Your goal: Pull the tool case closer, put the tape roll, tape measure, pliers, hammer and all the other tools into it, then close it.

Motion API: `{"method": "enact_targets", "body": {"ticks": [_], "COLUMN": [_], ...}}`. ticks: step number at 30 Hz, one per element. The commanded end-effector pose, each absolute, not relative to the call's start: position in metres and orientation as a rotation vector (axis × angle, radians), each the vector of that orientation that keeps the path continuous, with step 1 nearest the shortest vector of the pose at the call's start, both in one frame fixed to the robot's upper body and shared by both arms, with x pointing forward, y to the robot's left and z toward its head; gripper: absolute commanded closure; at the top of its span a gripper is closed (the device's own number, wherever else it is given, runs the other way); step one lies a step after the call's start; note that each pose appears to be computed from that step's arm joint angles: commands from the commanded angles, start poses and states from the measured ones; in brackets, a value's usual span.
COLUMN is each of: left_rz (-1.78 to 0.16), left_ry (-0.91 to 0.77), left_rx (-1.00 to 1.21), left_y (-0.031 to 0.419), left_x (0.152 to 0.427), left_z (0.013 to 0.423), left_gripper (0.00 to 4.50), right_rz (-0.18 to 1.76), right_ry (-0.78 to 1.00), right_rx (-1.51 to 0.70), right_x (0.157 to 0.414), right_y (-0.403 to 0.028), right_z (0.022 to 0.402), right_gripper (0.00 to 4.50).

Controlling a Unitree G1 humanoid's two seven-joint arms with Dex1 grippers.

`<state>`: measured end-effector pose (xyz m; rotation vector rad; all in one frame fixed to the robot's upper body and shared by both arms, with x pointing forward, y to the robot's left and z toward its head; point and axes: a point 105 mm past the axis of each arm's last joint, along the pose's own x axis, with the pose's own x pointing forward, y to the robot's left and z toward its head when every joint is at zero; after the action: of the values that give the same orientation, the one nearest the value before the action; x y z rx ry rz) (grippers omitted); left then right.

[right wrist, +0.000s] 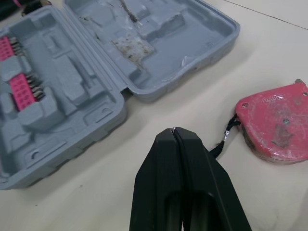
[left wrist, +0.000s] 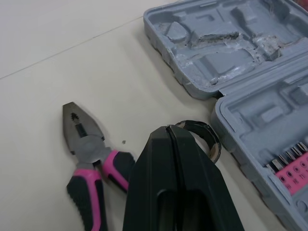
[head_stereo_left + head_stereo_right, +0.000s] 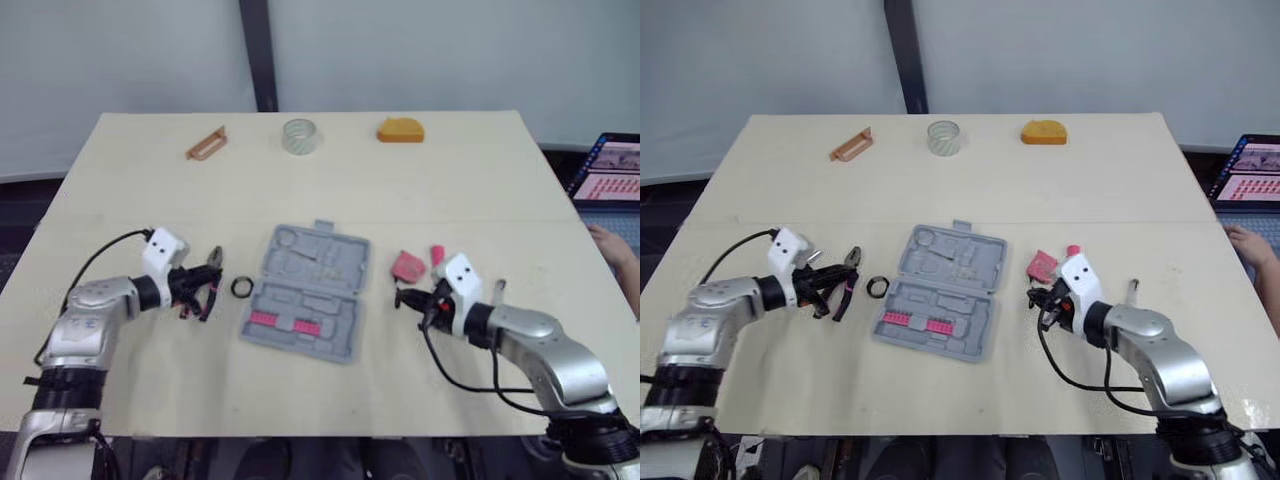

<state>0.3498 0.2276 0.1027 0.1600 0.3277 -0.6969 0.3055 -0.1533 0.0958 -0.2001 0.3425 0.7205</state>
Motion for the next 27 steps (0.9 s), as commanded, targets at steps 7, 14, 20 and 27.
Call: {"method": "enact_targets", "body": {"ticks": [7,14,20,27], "left_rz": [-0.75,-0.794,-0.793,-0.796], "left_ry": [0.295,0.317,0.313,0.31], "left_rx": [0.137,0.145,0.149,0.135], "left_y": [0.199,0.19,0.192,0.193], "left_x": [0.374,0.376,0.377,0.374], "left_z": [0.098,0.093,0.095,0.097], "left_gripper": [4.5,4.5,4.5,4.5], "right_rz": [0.69,0.685,0.683,0.685], "right_ry": [0.362,0.386,0.384,0.391], "right_rx": [-0.228,-0.225,-0.224,-0.226], "right_x": [0.312,0.314,0.315,0.313], "right_y": [-0.144,-0.133,-0.127,-0.125], "right_z": [0.093,0.085,0.085,0.083], "right_gripper": [4.45,4.45,4.45,4.45]}}
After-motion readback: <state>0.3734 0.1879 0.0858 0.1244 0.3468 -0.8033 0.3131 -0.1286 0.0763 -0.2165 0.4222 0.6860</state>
